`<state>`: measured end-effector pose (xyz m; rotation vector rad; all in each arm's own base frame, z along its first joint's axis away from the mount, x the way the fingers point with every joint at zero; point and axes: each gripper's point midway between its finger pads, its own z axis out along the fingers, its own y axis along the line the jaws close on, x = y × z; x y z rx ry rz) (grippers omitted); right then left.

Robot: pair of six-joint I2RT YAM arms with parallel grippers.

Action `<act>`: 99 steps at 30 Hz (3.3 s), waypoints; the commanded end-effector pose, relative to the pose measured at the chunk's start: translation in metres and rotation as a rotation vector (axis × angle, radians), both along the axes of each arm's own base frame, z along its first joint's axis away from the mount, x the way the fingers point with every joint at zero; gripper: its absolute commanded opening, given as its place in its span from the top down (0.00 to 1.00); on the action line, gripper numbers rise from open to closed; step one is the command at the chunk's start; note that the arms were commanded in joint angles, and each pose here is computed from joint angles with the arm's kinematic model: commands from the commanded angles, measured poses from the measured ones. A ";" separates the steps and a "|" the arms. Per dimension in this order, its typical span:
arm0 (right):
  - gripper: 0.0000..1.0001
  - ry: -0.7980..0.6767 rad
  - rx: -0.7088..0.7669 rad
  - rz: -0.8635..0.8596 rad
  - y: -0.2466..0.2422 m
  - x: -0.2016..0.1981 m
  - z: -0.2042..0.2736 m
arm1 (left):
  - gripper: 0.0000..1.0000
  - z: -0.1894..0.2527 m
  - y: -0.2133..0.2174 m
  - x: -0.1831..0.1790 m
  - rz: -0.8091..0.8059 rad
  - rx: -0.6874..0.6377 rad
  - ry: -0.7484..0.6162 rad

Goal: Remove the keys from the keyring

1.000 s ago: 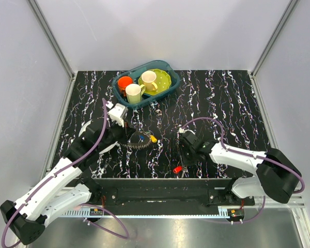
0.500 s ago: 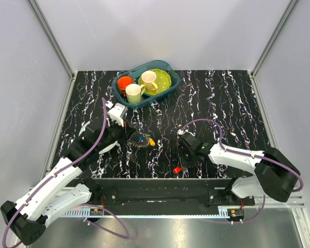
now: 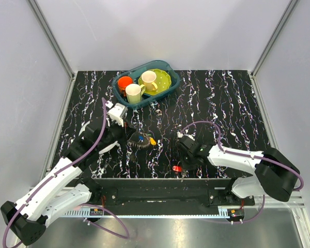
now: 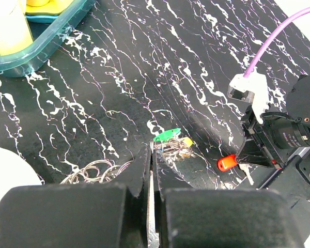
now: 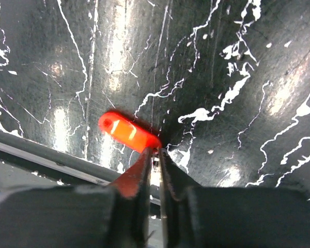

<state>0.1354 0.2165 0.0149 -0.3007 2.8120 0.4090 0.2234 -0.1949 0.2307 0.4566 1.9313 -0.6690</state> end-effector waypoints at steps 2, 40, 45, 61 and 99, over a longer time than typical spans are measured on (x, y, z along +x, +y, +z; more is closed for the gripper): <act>0.96 -0.048 -0.014 -0.027 -0.002 0.006 0.009 | 1.00 0.035 -0.005 0.005 -0.017 -0.076 -0.112; 0.55 -0.273 -0.096 -0.729 -0.229 0.264 0.045 | 1.00 -0.065 -0.073 0.154 0.165 0.105 0.101; 0.00 -0.245 0.020 -0.648 -0.201 0.256 0.069 | 1.00 -0.082 -0.087 0.163 0.126 0.123 0.122; 0.00 -0.404 0.422 -0.354 -0.085 0.131 0.233 | 0.01 0.041 -0.072 0.095 -0.035 -0.041 -0.053; 0.00 -0.690 0.564 -0.320 -0.101 0.051 0.297 | 0.01 0.099 -0.016 -0.038 -0.158 -0.311 -0.172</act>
